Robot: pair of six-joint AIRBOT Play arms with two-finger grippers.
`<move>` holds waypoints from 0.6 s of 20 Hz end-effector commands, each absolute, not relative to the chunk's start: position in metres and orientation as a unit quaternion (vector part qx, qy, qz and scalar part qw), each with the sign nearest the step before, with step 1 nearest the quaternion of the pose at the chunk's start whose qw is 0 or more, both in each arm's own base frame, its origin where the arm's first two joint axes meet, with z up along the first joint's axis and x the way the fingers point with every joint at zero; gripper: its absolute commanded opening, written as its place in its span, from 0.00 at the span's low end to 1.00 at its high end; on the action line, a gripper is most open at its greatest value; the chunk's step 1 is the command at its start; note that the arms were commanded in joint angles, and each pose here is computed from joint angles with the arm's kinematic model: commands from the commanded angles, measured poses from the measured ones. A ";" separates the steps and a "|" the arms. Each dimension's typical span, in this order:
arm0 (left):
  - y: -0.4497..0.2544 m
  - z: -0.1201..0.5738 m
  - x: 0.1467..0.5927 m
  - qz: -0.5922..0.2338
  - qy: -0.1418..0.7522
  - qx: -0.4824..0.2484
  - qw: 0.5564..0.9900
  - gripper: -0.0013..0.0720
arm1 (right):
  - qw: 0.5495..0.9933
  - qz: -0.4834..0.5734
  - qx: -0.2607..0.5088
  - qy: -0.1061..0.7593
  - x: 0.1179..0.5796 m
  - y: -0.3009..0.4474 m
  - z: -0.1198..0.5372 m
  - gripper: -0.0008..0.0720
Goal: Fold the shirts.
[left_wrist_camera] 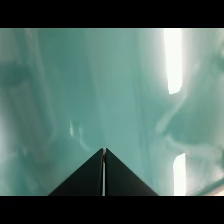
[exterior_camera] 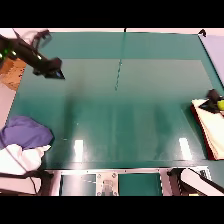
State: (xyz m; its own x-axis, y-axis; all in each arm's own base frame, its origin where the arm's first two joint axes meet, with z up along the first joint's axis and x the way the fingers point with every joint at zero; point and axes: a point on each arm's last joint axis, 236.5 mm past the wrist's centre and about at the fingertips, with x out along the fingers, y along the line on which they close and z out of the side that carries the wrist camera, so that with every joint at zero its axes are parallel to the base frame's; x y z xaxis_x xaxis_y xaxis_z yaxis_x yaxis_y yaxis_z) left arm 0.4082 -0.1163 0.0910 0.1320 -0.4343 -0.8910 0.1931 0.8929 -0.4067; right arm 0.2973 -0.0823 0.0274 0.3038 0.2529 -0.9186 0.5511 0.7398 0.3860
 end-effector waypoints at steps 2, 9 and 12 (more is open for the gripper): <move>-0.144 0.044 0.326 -0.200 0.653 -0.081 0.726 0.05 | 0.734 -0.025 0.293 0.612 0.272 0.001 -0.013 0.03; -0.142 0.016 0.287 -0.175 0.663 -0.111 0.719 0.05 | 0.731 -0.008 0.282 0.621 0.265 0.019 -0.021 0.03; -0.143 0.016 0.290 -0.175 0.659 -0.112 0.722 0.05 | 0.732 -0.008 0.282 0.621 0.265 0.019 -0.021 0.03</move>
State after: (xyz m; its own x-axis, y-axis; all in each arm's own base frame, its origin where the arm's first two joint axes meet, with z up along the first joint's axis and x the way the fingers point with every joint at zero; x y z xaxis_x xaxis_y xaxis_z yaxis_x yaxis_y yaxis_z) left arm 0.2917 -0.1415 0.0187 0.0582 -0.3971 -0.9159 0.1127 0.9142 -0.3892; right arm 0.2660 0.0164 -0.0200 0.2303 0.3368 -0.9130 0.3674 0.8387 0.4020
